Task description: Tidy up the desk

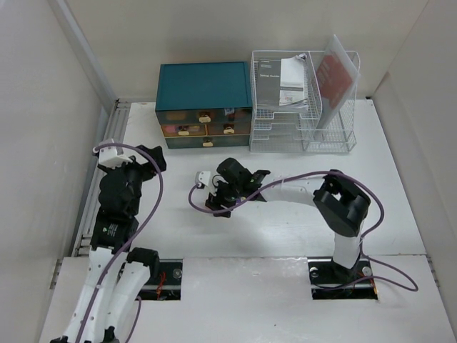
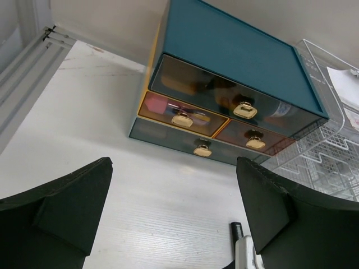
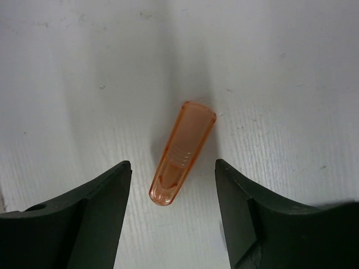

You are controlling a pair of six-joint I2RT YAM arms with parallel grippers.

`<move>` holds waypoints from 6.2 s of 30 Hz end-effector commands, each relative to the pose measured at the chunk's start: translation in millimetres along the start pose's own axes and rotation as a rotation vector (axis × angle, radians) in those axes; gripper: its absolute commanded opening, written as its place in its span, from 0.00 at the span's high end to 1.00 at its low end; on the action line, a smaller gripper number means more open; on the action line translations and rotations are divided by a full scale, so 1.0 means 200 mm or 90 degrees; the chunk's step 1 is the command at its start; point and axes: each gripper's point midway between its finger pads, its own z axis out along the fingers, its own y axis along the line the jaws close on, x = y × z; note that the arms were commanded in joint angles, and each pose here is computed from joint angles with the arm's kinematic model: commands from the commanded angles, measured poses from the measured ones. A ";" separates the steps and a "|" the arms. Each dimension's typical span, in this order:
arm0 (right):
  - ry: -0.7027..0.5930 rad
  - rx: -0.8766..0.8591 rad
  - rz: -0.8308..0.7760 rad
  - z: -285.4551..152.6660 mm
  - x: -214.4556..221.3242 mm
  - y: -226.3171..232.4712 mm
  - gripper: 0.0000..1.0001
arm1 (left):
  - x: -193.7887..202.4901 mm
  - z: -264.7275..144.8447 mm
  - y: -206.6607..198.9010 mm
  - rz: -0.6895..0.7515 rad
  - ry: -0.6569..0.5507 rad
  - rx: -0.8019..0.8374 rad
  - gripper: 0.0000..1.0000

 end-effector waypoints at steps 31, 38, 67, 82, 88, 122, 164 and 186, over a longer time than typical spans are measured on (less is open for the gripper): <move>0.002 0.154 0.052 0.06 -0.03 -0.22 1.00 | -0.03 -0.05 -0.04 0.030 -0.020 0.046 0.11; -0.054 0.275 -0.027 -0.27 -0.33 -0.35 1.00 | 0.04 -0.01 -0.13 0.044 0.013 0.111 0.18; -0.427 0.538 0.139 -1.87 -0.57 -0.74 1.00 | 0.79 0.68 -0.78 -0.238 0.234 0.241 0.44; -0.433 0.497 0.158 -1.82 -0.55 -0.74 1.00 | 0.95 0.85 -0.77 -0.341 0.110 0.117 0.43; -0.433 0.497 0.158 -1.83 -0.54 -0.75 1.00 | 0.95 0.90 -0.78 -0.366 0.085 0.118 0.43; -0.413 0.466 0.166 -1.72 -0.50 -0.78 1.00 | 0.97 1.11 -0.89 -0.405 0.078 0.128 0.49; -0.237 0.211 0.016 -0.90 -0.65 -0.92 1.00 | 1.16 0.62 -0.65 -0.418 0.143 0.135 0.80; -0.140 0.369 -0.008 -0.72 -0.58 -1.20 0.56 | 1.16 0.60 -0.67 -0.426 0.144 0.161 0.80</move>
